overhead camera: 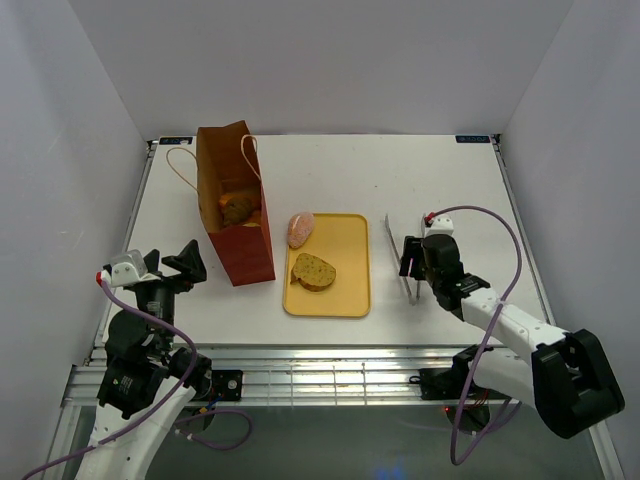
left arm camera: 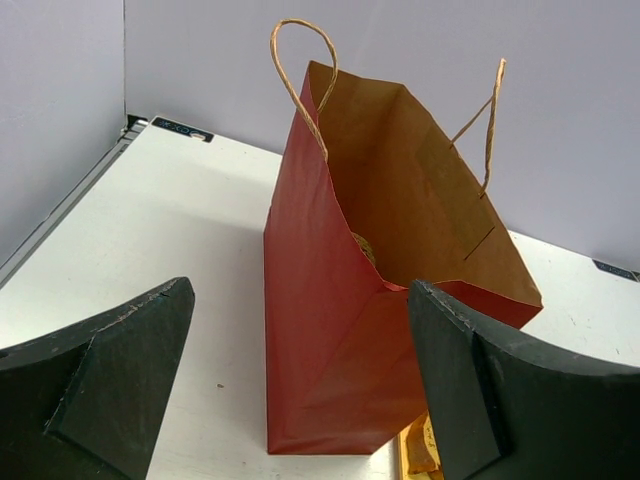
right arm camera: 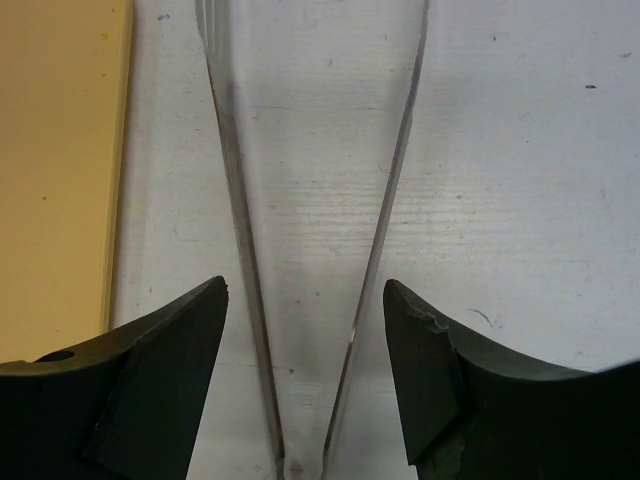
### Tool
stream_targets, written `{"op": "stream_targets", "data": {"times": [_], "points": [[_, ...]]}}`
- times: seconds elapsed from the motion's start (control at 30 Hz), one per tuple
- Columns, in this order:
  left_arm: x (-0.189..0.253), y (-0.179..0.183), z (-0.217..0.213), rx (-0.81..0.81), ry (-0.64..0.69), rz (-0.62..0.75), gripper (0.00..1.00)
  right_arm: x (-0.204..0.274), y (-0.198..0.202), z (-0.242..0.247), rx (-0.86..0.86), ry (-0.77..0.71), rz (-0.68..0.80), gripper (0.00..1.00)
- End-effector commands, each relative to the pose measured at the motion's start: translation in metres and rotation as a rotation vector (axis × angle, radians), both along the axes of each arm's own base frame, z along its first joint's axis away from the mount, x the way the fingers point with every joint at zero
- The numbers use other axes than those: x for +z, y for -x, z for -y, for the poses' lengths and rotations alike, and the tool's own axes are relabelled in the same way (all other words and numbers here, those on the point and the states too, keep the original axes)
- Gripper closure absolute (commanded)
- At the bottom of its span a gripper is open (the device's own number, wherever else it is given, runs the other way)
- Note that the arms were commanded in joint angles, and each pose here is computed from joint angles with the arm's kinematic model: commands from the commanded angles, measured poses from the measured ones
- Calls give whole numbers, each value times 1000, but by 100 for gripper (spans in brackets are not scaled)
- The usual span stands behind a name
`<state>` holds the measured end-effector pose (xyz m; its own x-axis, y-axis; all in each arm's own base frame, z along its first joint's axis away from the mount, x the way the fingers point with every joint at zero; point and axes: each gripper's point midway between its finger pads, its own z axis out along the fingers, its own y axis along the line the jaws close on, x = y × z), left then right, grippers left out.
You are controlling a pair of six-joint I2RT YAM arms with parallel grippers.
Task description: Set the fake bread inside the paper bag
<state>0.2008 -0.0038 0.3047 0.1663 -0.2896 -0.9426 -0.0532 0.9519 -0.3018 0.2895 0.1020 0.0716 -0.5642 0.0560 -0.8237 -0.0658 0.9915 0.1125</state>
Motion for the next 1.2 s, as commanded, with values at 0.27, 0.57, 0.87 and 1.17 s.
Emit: {"op": "stream_targets", "data": {"times": [0.27, 0.57, 0.87, 1.17], "points": [[-3, -2, 5, -22, -8, -9, 2, 6, -20, -11, 4, -42, 47, 30], [-5, -3, 4, -15, -13, -19, 2, 51, -22, -25, 80, -77, 78, 19], [-9, -9, 5, -4, -28, -59, 2, 141, -30, -15, 7, -79, 152, 15], [-12, -13, 8, -11, -38, -77, 2, 196, -3, 17, -72, -78, 295, 3]]}}
